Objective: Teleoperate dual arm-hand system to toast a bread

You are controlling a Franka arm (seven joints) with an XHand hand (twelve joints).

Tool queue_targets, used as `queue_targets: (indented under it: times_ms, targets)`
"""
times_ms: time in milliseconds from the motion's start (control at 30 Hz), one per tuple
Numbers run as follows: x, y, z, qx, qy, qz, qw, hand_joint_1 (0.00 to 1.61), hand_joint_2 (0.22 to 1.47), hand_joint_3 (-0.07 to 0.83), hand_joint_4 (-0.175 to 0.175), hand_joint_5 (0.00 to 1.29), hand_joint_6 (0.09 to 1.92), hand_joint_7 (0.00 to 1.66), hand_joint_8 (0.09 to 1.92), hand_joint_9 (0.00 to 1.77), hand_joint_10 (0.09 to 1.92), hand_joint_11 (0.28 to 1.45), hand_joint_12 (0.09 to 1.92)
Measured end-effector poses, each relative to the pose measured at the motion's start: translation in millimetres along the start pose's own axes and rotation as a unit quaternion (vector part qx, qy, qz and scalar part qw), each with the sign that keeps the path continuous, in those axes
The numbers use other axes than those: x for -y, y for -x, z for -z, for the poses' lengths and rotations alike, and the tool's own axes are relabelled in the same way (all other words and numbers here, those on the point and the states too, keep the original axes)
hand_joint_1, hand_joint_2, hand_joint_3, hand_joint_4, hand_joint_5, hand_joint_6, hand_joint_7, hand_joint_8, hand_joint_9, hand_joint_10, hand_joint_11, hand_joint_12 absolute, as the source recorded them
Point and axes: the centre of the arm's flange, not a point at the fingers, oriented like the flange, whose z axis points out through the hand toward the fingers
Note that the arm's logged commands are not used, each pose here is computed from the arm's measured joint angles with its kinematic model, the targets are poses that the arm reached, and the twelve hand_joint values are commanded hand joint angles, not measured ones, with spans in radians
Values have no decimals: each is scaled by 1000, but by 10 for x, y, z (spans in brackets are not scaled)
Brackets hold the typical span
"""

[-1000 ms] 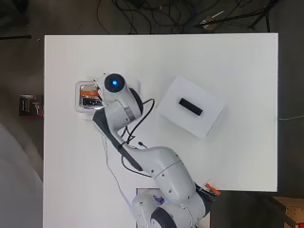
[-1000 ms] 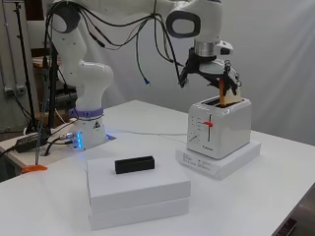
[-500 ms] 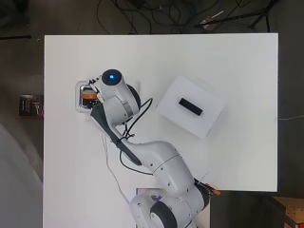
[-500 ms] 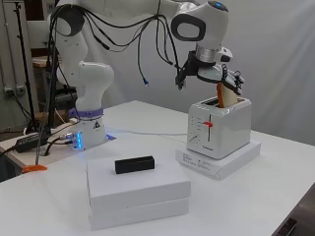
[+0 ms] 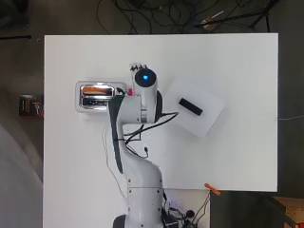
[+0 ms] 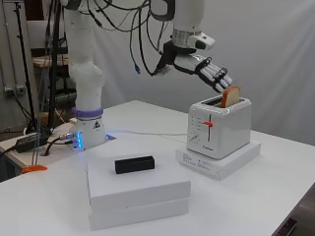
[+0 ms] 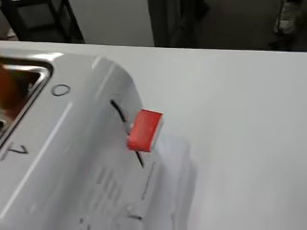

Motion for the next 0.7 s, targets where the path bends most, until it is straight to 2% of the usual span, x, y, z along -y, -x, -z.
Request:
queue_targets:
  times_ms: [100,267,433,467,500,533,567,600,633,667,700]
  targets:
    - [-288,135,-357,5,-29,-40,999,0,1077,4,-13,215,87,205,87,270,87,369,87]
    - [-508,30,-1041,-22,-81,-27,996,0,1073,1,-68,216,87,234,87,313,87,377,87]
    - [-559,50,-1289,-31,-98,-10,995,0,1055,0,-97,208,87,305,87,389,87,393,87]
    - [-588,80,-1323,-36,-101,-9,994,0,1064,1,-103,214,87,380,87,469,87,414,87]
    - [-623,121,-1353,-39,-105,-10,994,0,1081,2,-109,245,87,555,87,643,87,453,87]
    - [-651,149,-1384,-41,-109,-12,993,0,1102,6,-116,294,87,795,87,900,92,533,87]
    - [-660,141,-1412,-40,-111,-13,993,3,1124,6,-114,379,87,990,524,1100,616,595,410]
    - [-657,119,-1436,-37,-113,-16,993,4,1135,5,-106,466,87,1128,1100,1281,1170,674,991]
    - [-661,113,-1450,-34,-113,-23,993,2,1137,2,-98,527,87,1208,1495,1399,1529,765,1419]
    - [-669,119,-1463,-30,-112,-32,993,4,1136,0,-91,564,87,1253,1719,1463,1727,831,1668]
    - [-678,130,-1483,-27,-111,-42,993,7,1135,-1,-86,586,87,1277,1835,1495,1829,871,1799]
